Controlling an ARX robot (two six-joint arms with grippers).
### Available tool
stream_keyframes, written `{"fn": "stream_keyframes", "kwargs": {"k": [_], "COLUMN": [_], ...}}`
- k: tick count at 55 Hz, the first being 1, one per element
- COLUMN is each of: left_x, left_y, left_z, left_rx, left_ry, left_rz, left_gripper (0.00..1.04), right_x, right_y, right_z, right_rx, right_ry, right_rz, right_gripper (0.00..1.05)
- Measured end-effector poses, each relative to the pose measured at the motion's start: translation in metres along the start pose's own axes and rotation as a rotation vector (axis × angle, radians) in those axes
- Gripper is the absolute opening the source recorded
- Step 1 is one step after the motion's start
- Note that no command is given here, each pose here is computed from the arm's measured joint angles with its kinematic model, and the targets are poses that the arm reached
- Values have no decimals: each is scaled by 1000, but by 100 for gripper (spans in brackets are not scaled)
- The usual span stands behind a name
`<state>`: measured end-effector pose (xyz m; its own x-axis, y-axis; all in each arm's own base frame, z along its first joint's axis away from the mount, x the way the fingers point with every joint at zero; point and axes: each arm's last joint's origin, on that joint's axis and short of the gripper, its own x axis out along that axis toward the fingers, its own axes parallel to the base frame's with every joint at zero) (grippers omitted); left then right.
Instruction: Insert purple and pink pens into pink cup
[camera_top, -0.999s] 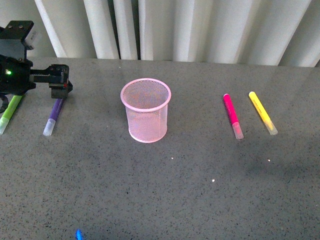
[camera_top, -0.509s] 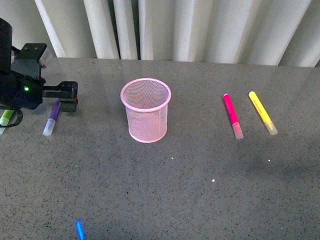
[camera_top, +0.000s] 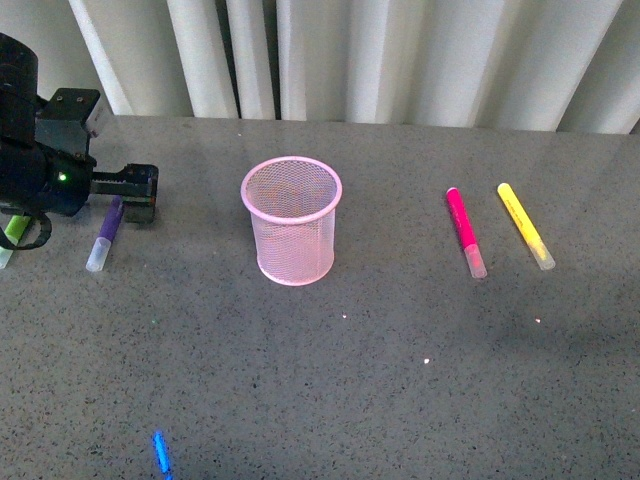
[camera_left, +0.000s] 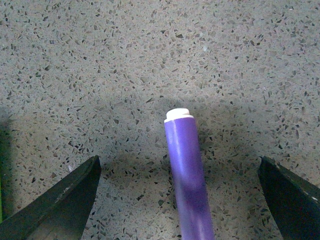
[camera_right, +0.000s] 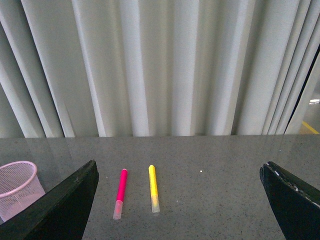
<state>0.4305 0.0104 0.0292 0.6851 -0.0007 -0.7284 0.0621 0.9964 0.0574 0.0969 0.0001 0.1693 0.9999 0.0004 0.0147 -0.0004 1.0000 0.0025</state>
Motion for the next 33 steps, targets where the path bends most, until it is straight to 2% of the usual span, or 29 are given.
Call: {"fn": "stream_keyframes", "kwargs": {"k": [7,9,26,33], "left_x": [1,1,-1,-3], "left_y": [-3,-3,-19,-25], "left_z": [0,0,-7,-13], "left_rx": [11,16,25,34], "left_ry": [4,2,-60,-42], "left_rz": [6,9,-33,-38], "left_gripper": [98,94,49,20], "right_x": [0,0,0,0], "right_y": [0,0,0,0], "right_z": [0,0,0,0], "right_rx": [0,0,0,0], "right_ry": [0,0,0,0], "right_rz": [0,0,0,0], "right_gripper": [98,98,98,98]}}
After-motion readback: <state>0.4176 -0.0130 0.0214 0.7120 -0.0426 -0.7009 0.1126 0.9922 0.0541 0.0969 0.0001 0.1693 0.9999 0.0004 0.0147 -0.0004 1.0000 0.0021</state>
